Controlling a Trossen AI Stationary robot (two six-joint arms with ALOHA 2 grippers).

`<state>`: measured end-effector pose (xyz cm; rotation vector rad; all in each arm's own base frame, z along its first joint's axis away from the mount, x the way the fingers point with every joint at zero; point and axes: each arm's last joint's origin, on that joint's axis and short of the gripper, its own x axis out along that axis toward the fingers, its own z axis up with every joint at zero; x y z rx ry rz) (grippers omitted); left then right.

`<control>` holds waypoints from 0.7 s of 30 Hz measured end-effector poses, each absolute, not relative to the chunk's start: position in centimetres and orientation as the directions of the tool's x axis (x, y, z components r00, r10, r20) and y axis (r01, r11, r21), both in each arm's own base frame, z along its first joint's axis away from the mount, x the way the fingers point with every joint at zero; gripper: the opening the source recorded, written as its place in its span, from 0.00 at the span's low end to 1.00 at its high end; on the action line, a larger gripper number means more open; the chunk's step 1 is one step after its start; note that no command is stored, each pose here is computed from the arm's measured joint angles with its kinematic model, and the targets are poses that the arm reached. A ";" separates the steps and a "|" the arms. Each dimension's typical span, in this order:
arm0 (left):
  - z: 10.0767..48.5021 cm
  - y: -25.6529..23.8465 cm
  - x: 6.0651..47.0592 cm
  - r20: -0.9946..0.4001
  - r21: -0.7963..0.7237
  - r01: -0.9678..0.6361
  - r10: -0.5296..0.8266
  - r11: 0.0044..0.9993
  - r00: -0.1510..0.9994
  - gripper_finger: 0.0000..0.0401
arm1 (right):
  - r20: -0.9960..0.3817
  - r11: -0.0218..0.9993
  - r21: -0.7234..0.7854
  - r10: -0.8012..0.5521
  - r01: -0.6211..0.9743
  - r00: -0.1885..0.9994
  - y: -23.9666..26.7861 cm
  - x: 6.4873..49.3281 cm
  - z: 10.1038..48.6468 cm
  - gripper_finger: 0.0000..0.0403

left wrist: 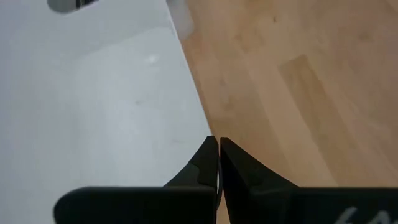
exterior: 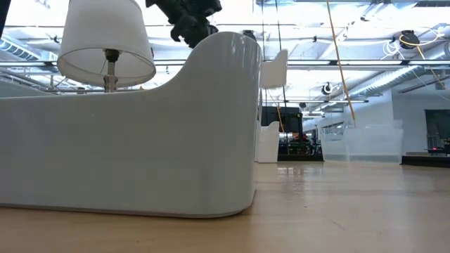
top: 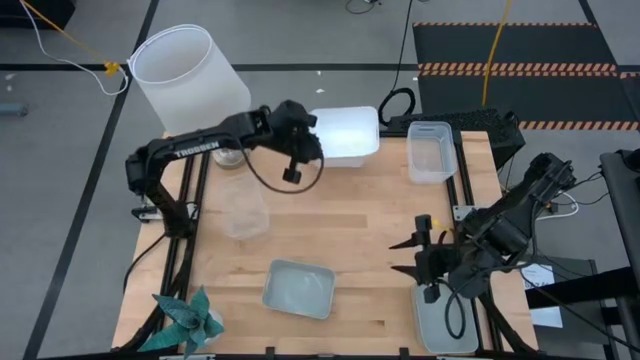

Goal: Stack baskets by color
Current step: Stack the bottom white bin on the white bins

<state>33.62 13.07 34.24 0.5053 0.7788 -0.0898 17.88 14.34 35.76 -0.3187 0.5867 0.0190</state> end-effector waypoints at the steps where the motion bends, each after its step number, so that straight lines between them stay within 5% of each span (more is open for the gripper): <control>1: 34.3 13.6 33.5 -0.681 0.400 0.257 0.097 0.880 0.726 0.01 | -0.546 0.946 -0.307 -0.088 -0.102 0.833 14.3 17.9 35.5 0.49; 12: 32.8 17.7 32.6 -0.700 0.361 0.230 0.100 0.904 0.707 0.02 | -0.470 0.847 -0.531 -0.314 0.020 0.825 13.4 17.7 32.7 0.49; 21: 30.8 20.0 33.0 -0.716 0.333 0.243 0.076 0.911 0.694 0.01 | -0.434 0.850 -0.522 -0.342 0.077 0.833 11.2 16.1 31.8 0.49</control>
